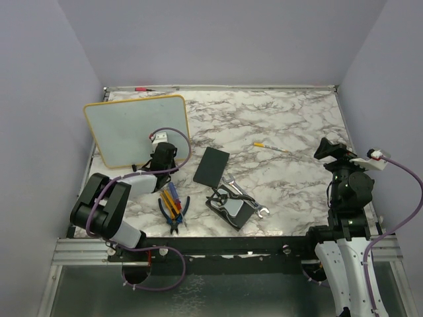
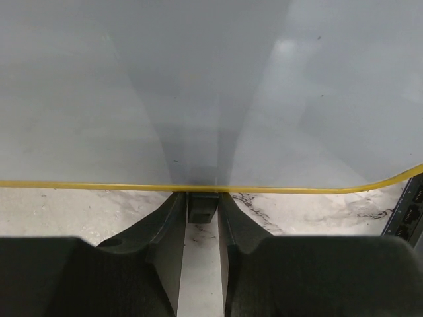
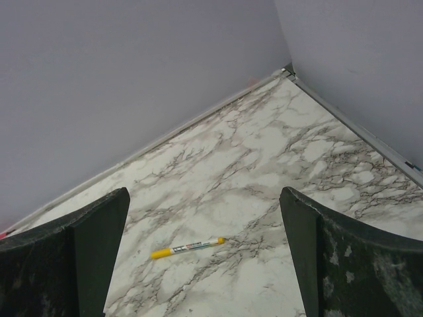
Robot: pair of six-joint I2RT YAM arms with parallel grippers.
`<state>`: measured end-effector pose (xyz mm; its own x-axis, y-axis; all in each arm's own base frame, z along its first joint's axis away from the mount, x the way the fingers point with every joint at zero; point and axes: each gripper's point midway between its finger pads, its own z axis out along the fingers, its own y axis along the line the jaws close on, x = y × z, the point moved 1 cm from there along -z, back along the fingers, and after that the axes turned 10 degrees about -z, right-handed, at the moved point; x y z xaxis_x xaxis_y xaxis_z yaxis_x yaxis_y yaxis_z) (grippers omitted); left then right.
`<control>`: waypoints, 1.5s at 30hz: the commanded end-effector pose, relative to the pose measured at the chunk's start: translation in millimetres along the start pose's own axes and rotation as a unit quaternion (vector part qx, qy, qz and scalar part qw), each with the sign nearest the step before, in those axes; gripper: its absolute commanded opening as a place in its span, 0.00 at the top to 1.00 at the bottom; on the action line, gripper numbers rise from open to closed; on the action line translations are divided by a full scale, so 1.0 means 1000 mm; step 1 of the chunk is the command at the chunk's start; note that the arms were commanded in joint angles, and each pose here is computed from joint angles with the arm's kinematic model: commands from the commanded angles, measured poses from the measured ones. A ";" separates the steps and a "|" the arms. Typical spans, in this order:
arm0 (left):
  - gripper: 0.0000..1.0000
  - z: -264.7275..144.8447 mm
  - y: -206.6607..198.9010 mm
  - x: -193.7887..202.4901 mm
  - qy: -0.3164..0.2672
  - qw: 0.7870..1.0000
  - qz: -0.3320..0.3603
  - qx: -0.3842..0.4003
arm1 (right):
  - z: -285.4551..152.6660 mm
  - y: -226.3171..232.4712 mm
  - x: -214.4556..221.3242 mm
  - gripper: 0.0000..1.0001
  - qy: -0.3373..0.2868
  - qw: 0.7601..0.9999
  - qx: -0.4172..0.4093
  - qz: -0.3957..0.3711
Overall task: Write a sentence on the whiteboard
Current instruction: Move the whiteboard to the whiteboard stand.
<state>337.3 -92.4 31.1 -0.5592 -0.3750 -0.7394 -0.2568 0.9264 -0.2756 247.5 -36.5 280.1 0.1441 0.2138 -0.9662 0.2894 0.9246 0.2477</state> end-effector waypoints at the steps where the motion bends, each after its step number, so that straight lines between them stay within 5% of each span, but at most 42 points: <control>1: 0.76 0.004 -0.005 -0.010 -0.019 1.000 0.003 -0.005 | 0.000 -0.001 0.010 0.00 0.014 1.000 0.001 0.001; 13: 1.00 0.009 -0.012 -0.005 -0.018 0.999 0.023 -0.012 | 0.001 -0.001 0.012 0.00 0.015 1.000 0.001 0.001; 45: 1.00 0.022 -0.113 0.042 -0.014 0.999 0.029 0.029 | -0.002 0.000 0.012 0.00 0.012 1.000 -0.006 0.009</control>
<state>367.0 -181.8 28.8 -0.5073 -0.3051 -0.8060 -0.2238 0.9498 -0.2187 247.6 -35.7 275.8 0.1425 0.2297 -0.9628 0.2876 0.9211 0.2623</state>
